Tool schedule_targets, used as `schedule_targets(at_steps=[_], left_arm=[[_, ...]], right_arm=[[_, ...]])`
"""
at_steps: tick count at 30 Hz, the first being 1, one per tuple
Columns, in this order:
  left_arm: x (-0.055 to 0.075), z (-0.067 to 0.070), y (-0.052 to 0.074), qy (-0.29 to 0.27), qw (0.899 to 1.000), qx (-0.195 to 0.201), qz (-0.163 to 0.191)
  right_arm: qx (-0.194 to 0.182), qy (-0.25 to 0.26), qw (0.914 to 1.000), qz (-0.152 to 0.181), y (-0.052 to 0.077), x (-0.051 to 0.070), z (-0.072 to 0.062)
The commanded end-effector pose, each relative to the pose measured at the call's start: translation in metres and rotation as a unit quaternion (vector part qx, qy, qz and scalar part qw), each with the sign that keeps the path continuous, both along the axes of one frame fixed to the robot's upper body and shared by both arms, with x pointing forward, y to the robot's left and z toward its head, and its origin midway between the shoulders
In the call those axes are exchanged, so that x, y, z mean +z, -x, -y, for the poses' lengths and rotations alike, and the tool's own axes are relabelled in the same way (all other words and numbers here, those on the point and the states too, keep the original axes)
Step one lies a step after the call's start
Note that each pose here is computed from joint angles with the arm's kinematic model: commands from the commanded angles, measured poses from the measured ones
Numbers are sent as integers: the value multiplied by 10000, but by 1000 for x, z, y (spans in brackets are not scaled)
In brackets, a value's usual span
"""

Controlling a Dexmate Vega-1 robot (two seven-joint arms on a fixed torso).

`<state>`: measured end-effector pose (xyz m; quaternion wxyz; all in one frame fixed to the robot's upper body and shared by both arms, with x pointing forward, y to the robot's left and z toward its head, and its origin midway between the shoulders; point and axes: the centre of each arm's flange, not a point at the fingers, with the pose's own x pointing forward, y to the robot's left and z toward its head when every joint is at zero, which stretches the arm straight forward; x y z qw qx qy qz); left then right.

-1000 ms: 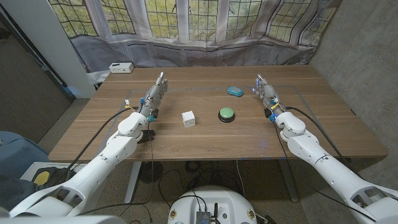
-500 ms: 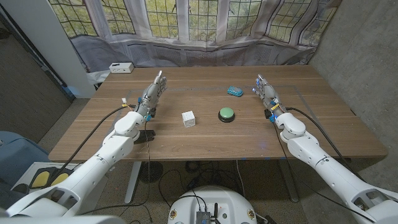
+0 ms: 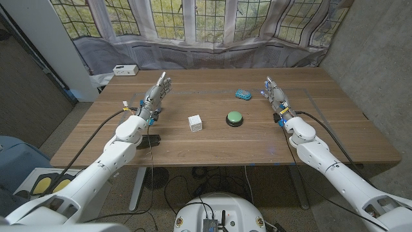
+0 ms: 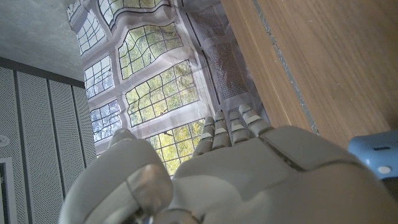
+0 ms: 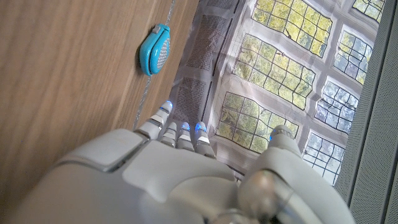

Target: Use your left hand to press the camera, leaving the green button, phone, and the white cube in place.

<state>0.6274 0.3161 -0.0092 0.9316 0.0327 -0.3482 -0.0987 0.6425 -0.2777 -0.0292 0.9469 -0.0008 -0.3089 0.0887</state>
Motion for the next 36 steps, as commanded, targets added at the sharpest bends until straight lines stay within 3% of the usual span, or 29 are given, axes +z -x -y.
schedule_targets(at_steps=[1,21,36], left_arm=[[3,-14,11,-64,9998,165,98],[10,-36,27,-397,9977,442,312],[13,-54,34,-478,9952,685,505]], right_arm=[[-43,-52,10000,35,2,-1,-3],[2,-45,10000,10,-2,-3,-8],[-56,14,10000,-6,2,0,-11]])
